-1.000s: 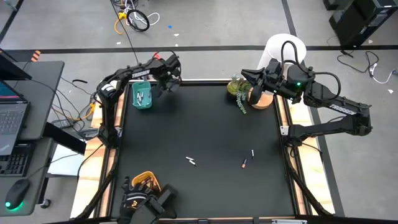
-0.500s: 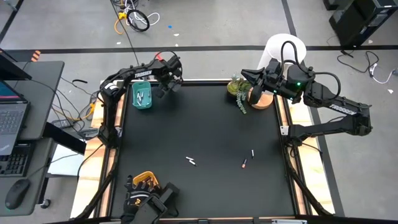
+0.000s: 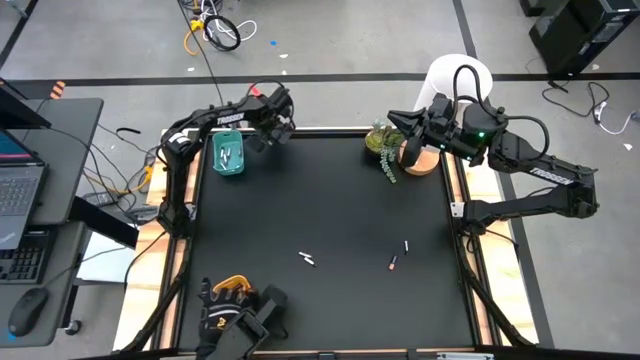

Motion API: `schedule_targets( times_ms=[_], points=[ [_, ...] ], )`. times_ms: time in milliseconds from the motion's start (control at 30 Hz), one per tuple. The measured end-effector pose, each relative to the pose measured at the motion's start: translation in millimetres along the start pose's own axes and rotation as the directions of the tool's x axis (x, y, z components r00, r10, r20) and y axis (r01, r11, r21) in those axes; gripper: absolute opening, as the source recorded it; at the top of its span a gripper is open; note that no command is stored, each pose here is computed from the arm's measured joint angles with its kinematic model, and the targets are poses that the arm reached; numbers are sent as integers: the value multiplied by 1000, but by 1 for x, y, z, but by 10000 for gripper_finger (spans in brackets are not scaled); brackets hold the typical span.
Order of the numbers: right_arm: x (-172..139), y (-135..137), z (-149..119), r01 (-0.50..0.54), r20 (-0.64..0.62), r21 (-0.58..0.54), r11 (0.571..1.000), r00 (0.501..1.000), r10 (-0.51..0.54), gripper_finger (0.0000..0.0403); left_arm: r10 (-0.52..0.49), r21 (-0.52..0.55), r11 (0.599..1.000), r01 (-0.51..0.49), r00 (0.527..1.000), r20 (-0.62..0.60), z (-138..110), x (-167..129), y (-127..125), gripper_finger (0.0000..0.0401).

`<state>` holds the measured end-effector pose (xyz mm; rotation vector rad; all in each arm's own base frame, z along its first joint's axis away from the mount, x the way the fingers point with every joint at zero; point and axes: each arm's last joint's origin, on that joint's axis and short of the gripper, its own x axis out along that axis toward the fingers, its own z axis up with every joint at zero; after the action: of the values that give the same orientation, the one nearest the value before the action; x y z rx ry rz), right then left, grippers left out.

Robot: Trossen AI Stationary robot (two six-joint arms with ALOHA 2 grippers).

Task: Sort batteries
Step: Put the silver battery into the blue bin

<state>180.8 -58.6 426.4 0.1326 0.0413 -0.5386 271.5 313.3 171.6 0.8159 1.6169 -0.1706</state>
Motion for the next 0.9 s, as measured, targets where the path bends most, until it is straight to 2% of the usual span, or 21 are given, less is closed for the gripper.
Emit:
schedule_targets(
  times_ms=[133, 467, 667, 800, 900],
  points=[
    [0, 0, 0, 0, 3, 4, 1000, 1000, 0, 22, 40, -39, 998, -40, 999, 7, 0, 0, 4, 85],
    [0, 0, 2, -3, 18, 4, 1000, 1000, 3, 22, -131, 3, 991, 131, 991, 26, 0, 6, -12, 85],
    [0, 0, 3, -4, 25, 2, 1000, 1000, 4, 22, -150, 8, 989, 150, 986, 65, 2, 4, -13, 85],
    [0, 0, 3, -3, 25, -1, 1000, 1000, 3, 22, -208, -30, 976, 216, 964, 169, 5, -6, -12, 85],
    [0, 0, 3, -1, 26, -1, 1000, 1000, 1, 22, -222, -69, 969, 237, 959, 178, 3, -13, -9, 85]
  ],
)
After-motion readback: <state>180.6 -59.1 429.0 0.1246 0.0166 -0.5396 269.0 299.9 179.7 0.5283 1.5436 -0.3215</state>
